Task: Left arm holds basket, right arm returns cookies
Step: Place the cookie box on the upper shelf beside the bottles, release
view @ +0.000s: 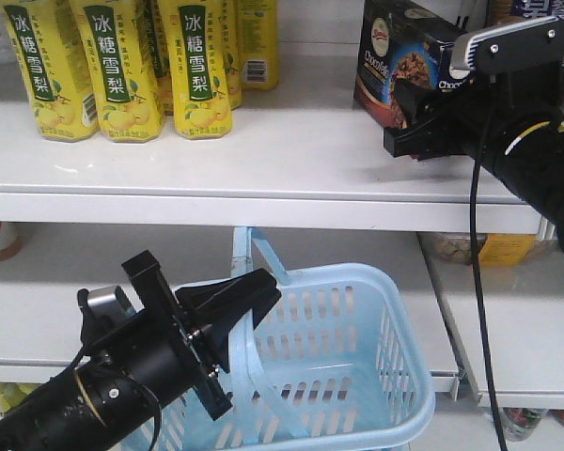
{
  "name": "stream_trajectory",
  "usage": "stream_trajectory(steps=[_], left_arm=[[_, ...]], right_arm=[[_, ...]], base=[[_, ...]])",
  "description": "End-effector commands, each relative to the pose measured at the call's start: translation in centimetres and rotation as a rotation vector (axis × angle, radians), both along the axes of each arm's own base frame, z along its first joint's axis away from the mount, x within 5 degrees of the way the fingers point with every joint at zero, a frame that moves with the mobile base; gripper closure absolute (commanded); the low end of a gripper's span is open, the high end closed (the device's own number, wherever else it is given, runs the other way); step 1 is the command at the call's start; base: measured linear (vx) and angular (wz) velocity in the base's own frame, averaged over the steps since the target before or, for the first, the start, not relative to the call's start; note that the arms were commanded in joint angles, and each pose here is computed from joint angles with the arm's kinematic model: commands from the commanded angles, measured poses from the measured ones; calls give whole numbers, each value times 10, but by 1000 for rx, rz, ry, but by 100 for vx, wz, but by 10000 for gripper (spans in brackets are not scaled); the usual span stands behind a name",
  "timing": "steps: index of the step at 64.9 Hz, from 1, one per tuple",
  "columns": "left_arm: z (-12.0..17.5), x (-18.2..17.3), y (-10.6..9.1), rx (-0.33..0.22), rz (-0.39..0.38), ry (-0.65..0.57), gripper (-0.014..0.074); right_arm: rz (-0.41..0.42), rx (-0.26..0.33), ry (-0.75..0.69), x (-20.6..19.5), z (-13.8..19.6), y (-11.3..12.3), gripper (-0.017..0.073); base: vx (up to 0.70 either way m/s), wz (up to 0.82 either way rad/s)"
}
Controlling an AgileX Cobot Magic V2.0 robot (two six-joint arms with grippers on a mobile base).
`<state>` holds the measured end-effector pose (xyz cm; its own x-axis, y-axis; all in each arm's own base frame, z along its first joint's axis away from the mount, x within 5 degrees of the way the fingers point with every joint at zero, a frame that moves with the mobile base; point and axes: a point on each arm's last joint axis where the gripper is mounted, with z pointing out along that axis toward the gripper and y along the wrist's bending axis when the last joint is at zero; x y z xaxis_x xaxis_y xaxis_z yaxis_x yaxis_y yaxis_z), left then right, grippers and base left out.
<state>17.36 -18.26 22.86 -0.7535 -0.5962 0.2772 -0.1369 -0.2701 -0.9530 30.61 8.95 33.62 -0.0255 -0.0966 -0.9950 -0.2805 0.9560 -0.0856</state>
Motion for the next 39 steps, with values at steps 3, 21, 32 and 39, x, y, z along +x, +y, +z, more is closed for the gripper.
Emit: stream_trajectory(steps=[3,21,32,39], left_arm=[[42,-6,5,-273,-5,-238,596],[42,-6,5,-273,-5,-238,596],[42,-6,5,-273,-5,-238,596],[42,-6,5,-273,-5,-238,596]], right_arm=[[-4,68,-133,-12,34,-5,85],[-3,49,-63,-29,42,-10,85],[-2,48,-55,-48,55,-15,85],[-2,62,-65,-63,66,-19,85]], base=[[0,0],[0,0],[0,0],[0,0]])
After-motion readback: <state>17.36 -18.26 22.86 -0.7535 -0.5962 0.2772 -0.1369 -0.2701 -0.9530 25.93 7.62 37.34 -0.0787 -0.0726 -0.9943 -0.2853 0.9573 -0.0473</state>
